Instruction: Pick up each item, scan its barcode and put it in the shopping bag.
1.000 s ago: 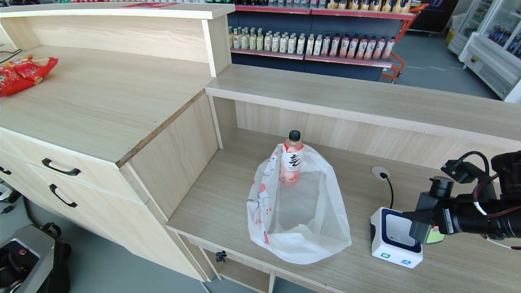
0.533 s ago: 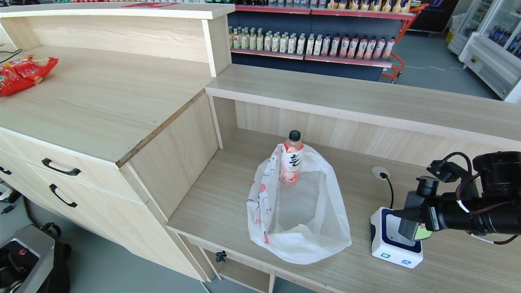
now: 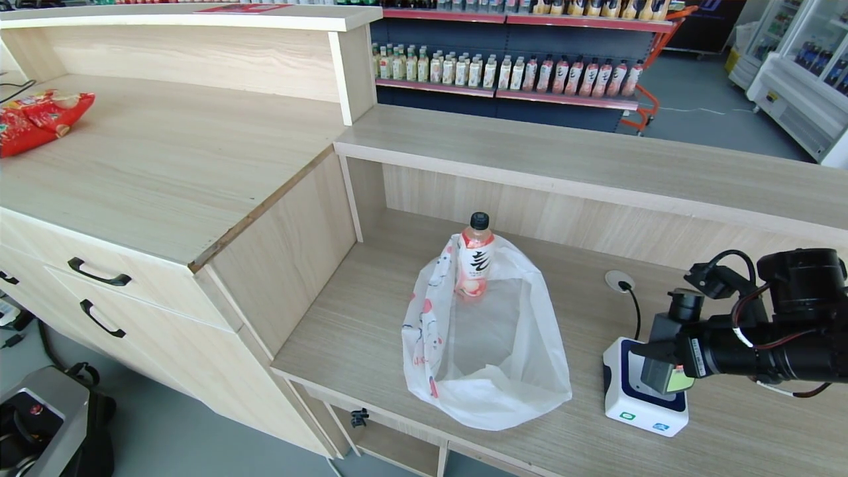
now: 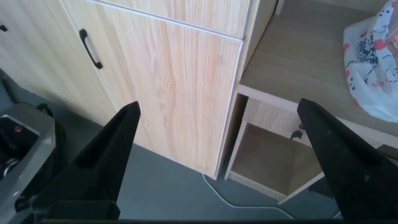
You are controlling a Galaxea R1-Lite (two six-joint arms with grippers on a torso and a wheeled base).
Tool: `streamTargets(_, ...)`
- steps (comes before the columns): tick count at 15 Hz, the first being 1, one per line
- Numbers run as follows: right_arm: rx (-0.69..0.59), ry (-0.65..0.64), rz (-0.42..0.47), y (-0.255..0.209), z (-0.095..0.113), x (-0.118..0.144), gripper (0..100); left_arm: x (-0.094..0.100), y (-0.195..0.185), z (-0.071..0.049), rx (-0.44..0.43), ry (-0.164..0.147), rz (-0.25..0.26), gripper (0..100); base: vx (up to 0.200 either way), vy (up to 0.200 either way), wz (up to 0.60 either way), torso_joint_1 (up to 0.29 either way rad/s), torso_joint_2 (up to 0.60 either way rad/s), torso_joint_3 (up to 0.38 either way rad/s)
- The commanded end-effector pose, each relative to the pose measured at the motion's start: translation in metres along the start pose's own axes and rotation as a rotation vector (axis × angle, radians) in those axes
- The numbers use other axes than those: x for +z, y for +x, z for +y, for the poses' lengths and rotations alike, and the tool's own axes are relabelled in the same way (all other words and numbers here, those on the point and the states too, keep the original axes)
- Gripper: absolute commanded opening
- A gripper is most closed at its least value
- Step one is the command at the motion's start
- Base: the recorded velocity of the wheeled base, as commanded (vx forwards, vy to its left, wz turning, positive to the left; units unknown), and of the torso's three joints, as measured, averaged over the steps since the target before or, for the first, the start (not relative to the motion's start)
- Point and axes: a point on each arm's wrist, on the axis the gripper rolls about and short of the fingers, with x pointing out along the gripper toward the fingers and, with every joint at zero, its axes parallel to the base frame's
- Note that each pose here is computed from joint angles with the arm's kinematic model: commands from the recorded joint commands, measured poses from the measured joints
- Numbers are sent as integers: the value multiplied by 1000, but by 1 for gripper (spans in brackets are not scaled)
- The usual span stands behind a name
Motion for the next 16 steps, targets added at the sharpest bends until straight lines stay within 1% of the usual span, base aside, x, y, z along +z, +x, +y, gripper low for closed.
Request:
streamTargets(1,1,-2,1,1,1,0,0,0,0,0,1,0,-1,100,0,0,0,0,0,0)
streamTargets(10,0,-3,-5,3,0,0,0,0,0,0,1,0,-1,100,0,0,0,0,0,0)
streamTargets(12,-3,-9,-22,-1,1,2,0,0,0,0,1,0,-1,100,0,0,0,0,0,0)
streamTargets(13,-5,-17,-40,-5,2,5,0,0,0,0,1,0,-1,100,0,0,0,0,0,0)
streamTargets(14,-13,-51,-114,-14,6,13,0,0,0,0,1,0,-1,100,0,0,0,0,0,0)
streamTargets(15,-18,-102,-206,-21,12,22,0,0,0,0,1,0,-1,100,0,0,0,0,0,0)
streamTargets(16,-24,-122,-252,-26,14,25,0,0,0,0,1,0,-1,100,0,0,0,0,0,0)
